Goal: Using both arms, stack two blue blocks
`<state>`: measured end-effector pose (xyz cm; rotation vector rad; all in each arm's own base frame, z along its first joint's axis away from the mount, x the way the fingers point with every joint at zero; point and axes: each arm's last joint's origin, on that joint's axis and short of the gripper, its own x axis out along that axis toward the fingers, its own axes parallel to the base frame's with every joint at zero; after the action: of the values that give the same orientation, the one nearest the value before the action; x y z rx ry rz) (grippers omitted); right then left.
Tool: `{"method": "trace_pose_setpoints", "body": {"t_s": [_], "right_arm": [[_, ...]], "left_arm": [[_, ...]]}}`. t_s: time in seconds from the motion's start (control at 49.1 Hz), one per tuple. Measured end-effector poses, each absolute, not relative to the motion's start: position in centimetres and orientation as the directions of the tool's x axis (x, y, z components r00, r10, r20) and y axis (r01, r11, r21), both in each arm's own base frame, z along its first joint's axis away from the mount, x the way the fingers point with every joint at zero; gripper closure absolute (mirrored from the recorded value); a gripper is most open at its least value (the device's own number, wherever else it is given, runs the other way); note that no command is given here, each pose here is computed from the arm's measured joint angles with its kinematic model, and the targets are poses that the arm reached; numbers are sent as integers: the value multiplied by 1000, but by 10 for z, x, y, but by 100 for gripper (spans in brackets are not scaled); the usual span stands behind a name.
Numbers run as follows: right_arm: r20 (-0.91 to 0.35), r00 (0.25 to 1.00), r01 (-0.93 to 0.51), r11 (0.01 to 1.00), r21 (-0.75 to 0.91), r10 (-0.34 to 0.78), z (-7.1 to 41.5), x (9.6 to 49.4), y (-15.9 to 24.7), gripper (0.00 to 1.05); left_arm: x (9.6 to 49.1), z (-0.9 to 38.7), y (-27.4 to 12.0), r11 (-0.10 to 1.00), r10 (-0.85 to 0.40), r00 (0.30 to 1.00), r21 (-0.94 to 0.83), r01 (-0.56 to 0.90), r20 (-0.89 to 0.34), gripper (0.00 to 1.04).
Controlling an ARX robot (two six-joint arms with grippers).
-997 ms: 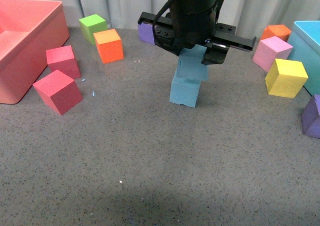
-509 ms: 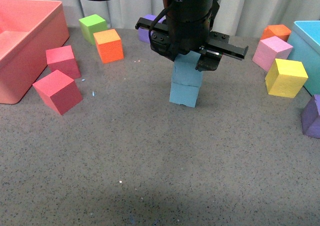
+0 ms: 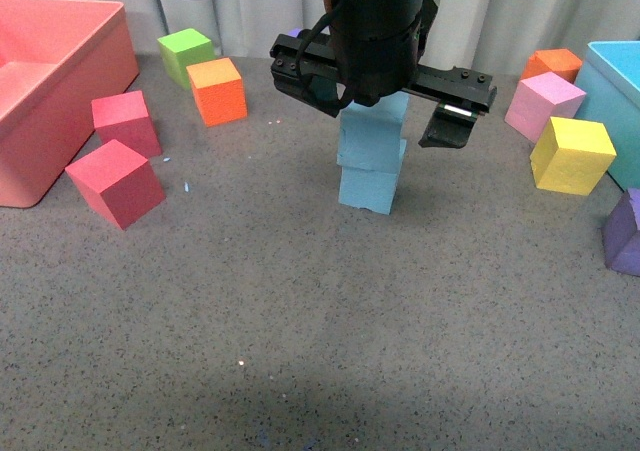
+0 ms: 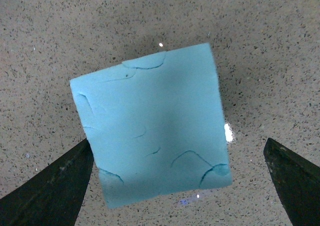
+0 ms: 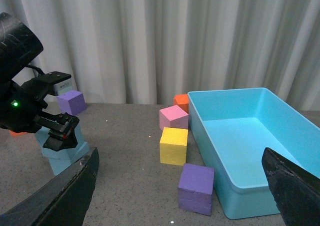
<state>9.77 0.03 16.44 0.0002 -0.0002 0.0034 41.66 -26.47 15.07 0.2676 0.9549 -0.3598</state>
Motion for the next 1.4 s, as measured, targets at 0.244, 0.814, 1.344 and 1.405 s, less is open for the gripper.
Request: {"method": "trace_pose_setpoints", "body": {"t_s": [0.244,0.814,1.344,1.405], "right_arm": [[0,1000,-3,1000,0,3,164,98,0,10],[0,1000,-5,1000,0,5,164,98,0,10],[0,1000,-4,1000,0,4,164,98,0,10],[0,1000,-4,1000,0,4,164,98,0,10]], "left_arm": [[408,199,-256,913,-298,599,-39,407,-743,7],[286,188,-89,1000,3,1000,-24,-3,16,91],[208,165,-31,1000,6,1000,-8,-6,-3,101],[198,160,-27,1000,-3,1000,-5,3,-22,101]]}}
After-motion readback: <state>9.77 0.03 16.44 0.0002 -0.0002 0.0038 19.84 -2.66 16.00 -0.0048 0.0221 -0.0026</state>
